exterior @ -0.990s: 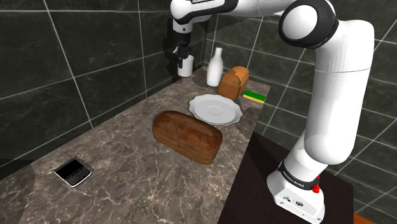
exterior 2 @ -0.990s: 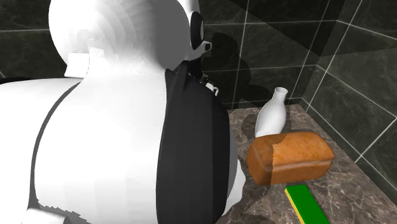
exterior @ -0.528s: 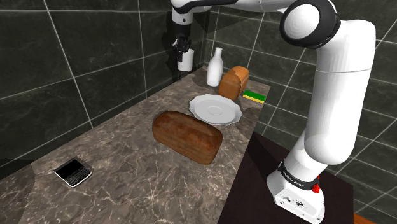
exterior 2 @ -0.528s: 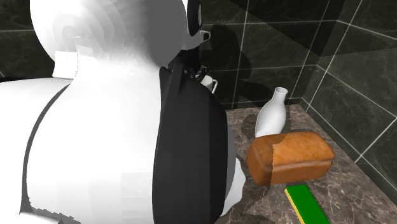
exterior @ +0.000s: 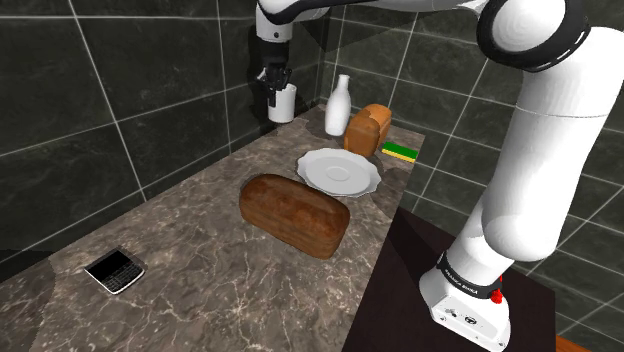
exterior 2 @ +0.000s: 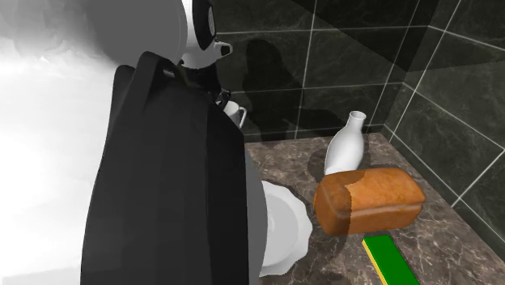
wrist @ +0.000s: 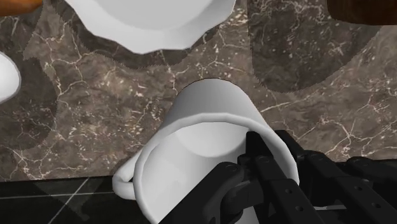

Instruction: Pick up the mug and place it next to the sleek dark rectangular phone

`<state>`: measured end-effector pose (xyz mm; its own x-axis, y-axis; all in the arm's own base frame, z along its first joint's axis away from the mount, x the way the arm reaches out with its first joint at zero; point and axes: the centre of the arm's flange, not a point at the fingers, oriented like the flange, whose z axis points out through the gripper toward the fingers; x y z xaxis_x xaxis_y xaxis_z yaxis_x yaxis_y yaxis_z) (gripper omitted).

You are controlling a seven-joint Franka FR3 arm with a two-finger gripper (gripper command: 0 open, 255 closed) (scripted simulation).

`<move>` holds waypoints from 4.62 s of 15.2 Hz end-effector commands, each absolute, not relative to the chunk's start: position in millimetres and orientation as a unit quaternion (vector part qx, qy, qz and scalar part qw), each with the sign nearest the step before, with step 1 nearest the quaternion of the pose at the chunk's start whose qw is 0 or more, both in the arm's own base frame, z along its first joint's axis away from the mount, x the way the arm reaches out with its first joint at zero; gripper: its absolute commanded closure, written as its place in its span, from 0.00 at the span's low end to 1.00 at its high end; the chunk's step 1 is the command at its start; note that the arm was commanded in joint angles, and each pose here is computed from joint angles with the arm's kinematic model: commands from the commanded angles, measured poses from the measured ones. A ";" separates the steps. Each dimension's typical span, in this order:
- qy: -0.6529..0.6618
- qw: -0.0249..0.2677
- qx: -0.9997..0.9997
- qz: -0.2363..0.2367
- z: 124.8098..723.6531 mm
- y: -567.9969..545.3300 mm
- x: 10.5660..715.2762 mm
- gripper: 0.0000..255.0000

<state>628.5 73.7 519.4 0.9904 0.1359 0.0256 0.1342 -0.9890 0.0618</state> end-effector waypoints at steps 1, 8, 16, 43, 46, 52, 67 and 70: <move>0.067 0.030 0.997 0.015 520.4 97.0 614.0 1.00; 0.067 0.030 0.997 0.015 520.7 179.1 571.6 1.00; 0.067 0.030 0.997 0.015 521.1 272.9 523.0 1.00; 0.067 0.030 0.997 0.015 490.3 515.7 397.4 1.00; 0.067 0.030 0.997 0.015 474.5 515.7 397.4 1.00; 0.067 0.030 0.997 0.015 442.8 515.7 397.4 1.00; 0.067 0.030 0.997 0.015 363.6 515.7 397.4 1.00; 0.067 0.030 0.997 0.015 359.0 515.7 397.4 1.00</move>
